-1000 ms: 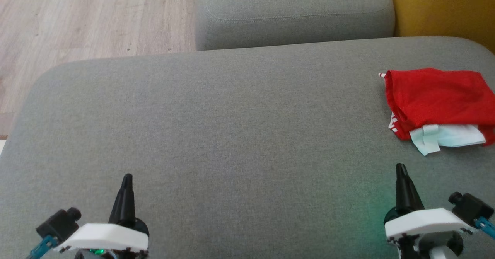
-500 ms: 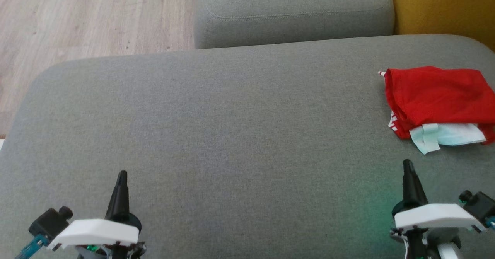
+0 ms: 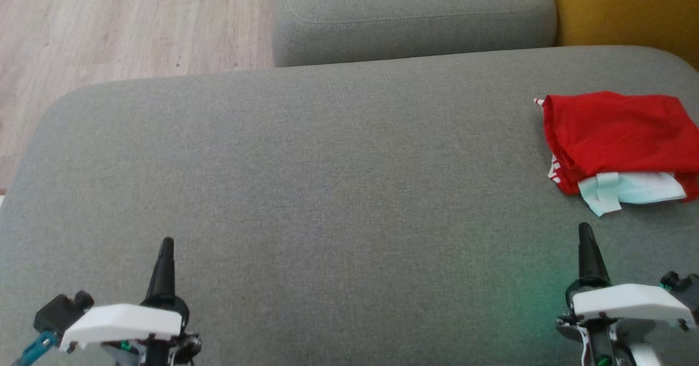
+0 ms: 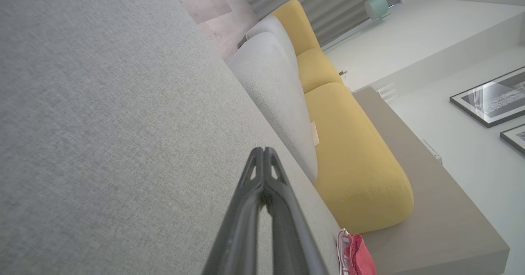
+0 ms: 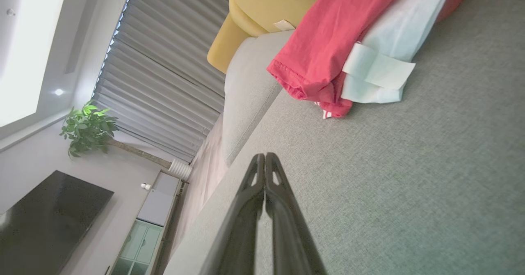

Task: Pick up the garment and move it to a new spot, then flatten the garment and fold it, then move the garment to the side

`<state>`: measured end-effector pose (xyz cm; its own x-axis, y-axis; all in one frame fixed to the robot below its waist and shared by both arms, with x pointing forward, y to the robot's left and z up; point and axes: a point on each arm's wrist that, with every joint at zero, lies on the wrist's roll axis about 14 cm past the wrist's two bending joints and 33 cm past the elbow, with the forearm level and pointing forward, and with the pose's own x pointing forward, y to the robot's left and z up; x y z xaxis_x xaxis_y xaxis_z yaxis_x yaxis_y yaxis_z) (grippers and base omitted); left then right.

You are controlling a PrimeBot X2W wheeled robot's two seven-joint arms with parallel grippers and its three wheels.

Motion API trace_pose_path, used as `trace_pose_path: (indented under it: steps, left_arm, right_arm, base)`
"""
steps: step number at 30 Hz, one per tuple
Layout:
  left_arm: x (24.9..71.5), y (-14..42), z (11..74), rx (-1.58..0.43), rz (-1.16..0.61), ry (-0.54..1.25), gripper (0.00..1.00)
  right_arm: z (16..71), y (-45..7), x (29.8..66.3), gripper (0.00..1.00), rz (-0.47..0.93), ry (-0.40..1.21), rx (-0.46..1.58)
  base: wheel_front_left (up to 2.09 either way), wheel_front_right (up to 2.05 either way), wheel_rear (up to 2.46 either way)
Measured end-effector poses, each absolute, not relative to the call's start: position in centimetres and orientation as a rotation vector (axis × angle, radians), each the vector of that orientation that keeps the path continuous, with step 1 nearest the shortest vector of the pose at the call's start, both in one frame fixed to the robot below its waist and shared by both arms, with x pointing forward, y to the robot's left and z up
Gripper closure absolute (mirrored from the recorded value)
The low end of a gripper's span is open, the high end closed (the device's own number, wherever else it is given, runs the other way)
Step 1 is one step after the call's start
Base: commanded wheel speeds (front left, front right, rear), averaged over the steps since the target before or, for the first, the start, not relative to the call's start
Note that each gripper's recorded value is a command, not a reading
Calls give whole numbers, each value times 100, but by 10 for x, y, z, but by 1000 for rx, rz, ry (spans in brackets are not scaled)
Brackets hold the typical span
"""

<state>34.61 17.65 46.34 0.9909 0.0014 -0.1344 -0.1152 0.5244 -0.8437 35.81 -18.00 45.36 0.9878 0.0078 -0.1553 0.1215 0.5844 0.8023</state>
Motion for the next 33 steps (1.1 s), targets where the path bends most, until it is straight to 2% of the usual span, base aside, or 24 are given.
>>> trace_pose_path:
  steps: [33]
  left_arm:
    - [362, 181, 468, -1351, 72, 125, 100]
  right_arm:
    - [462, -196, 365, 100, -108, 111, 1322]
  base:
    - [0, 0, 0]
